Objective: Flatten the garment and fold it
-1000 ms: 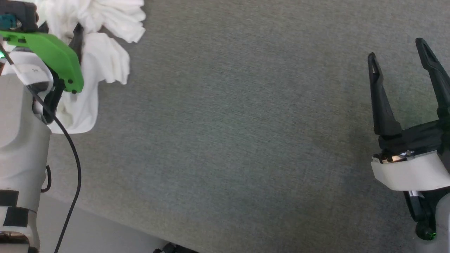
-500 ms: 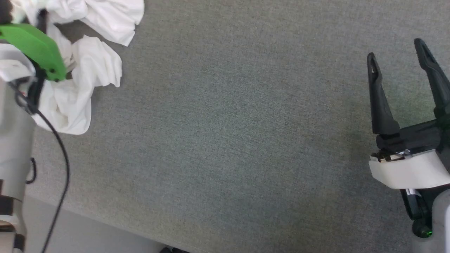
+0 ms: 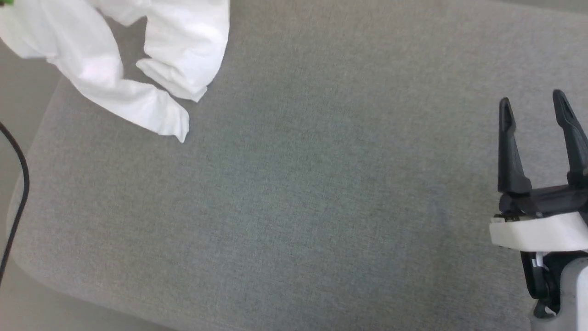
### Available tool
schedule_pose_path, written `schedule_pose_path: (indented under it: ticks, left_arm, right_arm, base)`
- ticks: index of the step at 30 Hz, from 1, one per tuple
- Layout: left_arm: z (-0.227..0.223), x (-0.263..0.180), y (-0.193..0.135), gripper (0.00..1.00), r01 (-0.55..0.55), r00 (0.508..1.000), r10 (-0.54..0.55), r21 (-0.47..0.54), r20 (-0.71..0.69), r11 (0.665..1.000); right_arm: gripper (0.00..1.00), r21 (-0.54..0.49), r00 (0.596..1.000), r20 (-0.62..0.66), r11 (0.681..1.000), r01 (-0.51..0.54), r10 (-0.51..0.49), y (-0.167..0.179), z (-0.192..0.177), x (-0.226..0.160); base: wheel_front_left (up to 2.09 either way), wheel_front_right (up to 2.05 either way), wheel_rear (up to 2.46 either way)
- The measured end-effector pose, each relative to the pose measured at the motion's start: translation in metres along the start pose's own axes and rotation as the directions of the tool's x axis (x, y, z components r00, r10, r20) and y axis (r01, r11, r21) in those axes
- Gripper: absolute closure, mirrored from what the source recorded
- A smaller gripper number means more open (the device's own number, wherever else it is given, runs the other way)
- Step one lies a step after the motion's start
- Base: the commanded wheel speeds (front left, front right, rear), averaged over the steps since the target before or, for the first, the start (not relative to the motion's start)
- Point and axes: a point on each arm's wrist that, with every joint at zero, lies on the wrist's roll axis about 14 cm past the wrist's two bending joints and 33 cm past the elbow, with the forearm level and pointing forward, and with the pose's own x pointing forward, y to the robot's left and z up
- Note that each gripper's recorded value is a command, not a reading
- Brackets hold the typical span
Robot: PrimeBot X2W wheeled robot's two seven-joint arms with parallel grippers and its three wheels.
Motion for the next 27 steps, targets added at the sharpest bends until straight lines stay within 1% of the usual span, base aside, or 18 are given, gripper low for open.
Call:
schedule_pose_path:
  ticks: [3, 6, 8, 12, 15, 19, 23, 25, 27]
  left_arm:
    - [0.055, -0.008, 0.0, 1.0, 0.015, 0.994, -0.013, -0.02, 0.112, 1.0]
    - [0.112, -0.019, -0.007, 1.0, 0.048, 0.973, -0.035, -0.051, 0.227, 0.998]
    - [0.15, -0.03, -0.014, 1.0, 0.078, 0.951, -0.053, -0.069, 0.305, 0.995]
    - [0.207, -0.049, -0.032, 1.0, 0.15, 0.904, -0.097, -0.098, 0.416, 0.984]
    - [0.242, -0.062, -0.056, 1.0, 0.235, 0.86, -0.143, -0.131, 0.49, 0.963]
    - [0.28, -0.08, -0.098, 1.0, 0.378, 0.791, -0.234, -0.151, 0.566, 0.913]
    - [0.308, -0.101, -0.143, 1.0, 0.509, 0.711, -0.321, -0.141, 0.626, 0.849]
    - [0.32, -0.114, -0.167, 1.0, 0.575, 0.664, -0.369, -0.128, 0.65, 0.808]
    - [0.327, -0.124, -0.186, 1.0, 0.62, 0.627, -0.405, -0.111, 0.665, 0.777]
  right_arm:
    - [0.0, 0.014, 0.999, 0.03, 0.999, 0.037, -0.037, -0.011, 0.015, -0.01]
    - [0.0, 0.018, 0.996, 0.058, 0.997, 0.073, -0.074, -0.021, 0.03, -0.022]
    - [0.0, 0.017, 0.992, 0.075, 0.995, 0.099, -0.1, -0.029, 0.039, -0.031]
    - [0.0, 0.014, 0.984, 0.109, 0.99, 0.143, -0.144, -0.042, 0.055, -0.046]
    - [0.0, 0.01, 0.976, 0.128, 0.984, 0.177, -0.177, -0.051, 0.065, -0.059]
    - [0.0, 0.002, 0.963, 0.146, 0.974, 0.228, -0.226, -0.066, 0.075, -0.075]
    - [0.0, -0.011, 0.942, 0.177, 0.956, 0.293, -0.286, -0.085, 0.089, -0.094]
    - [0.0, -0.024, 0.924, 0.197, 0.94, 0.34, -0.329, -0.098, 0.098, -0.106]
    - [0.0, -0.034, 0.907, 0.215, 0.925, 0.377, -0.362, -0.109, 0.106, -0.117]
  base:
    - [0.0, 0.0, 0.0]
    - [0.0, 0.0, 0.0]
    - [0.0, 0.0, 0.0]
    - [0.0, 0.0, 0.0]
    - [0.0, 0.0, 0.0]
    - [0.0, 0.0, 0.0]
    - [0.0, 0.0, 0.0]
    - [0.0, 0.0, 0.0]
    - [0.0, 0.0, 0.0]
